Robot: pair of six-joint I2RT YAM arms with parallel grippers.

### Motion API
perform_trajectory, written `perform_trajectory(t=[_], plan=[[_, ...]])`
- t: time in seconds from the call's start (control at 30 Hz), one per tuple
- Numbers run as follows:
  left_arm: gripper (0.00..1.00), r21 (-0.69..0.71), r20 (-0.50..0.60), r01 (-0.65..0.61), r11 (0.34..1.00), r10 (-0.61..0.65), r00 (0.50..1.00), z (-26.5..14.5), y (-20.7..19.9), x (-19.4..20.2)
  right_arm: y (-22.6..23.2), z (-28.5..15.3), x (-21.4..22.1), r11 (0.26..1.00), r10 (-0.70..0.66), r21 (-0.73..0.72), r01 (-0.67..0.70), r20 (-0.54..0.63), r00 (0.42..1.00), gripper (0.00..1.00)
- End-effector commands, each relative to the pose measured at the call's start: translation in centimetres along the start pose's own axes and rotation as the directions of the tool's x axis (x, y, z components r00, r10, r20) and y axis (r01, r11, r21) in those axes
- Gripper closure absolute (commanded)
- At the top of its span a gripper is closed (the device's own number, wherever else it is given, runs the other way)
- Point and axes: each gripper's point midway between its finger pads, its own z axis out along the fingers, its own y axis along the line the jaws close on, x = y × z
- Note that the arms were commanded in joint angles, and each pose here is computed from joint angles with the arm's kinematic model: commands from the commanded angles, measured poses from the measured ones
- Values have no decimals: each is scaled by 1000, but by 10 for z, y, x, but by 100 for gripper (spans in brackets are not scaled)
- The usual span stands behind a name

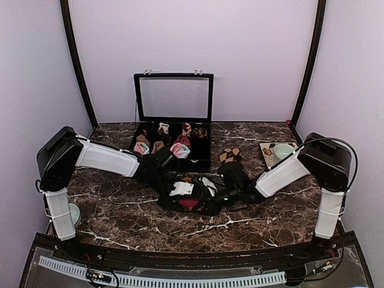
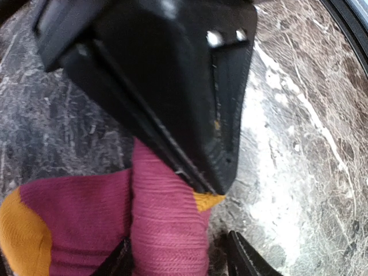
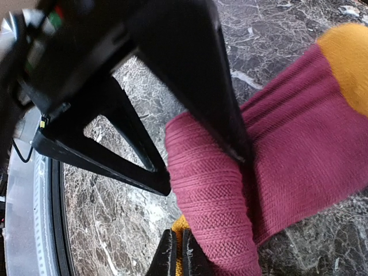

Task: Roll the socks
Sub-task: Roll the sock at the center of the board.

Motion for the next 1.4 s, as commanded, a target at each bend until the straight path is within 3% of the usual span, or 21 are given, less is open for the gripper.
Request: perform_trajectory(t=[0.0,0.17,0.23,0.37,0.47,0.7,0.93,1.13,1.37], plan=[[50,47,-47,-4,999,6,999,6,-13,11,-7,0,3,999,43,4,-43,-11,999,100],[81,48,-85,2,999,2,996,10,-11,19,-5,-3,-4,998,56,-2,-56,9,998,100],[89,63,-86,10,998,-4,996,11,-15,21,-6,-13,-12,998,57,15,-57,45,997,97],[90,101,-79,24,995,-16,997,10,-27,23,-11,-38,-37,997,34,61,-43,141,989,80],[90,132,-76,24,991,-14,997,9,-36,23,-15,-53,-57,997,14,75,-30,197,980,78],[90,162,-88,3,987,12,996,10,-48,27,-20,-41,-92,1000,2,28,-7,190,982,82],[91,190,-78,-29,981,44,996,11,-59,20,-32,7,-84,999,41,-24,-39,108,993,89],[92,194,-91,-29,981,47,995,9,-62,22,-71,18,-50,987,98,121,-103,44,994,95],[95,213,-81,-8,977,26,996,1,-71,19,-103,-33,-33,937,108,314,-153,156,982,97]])
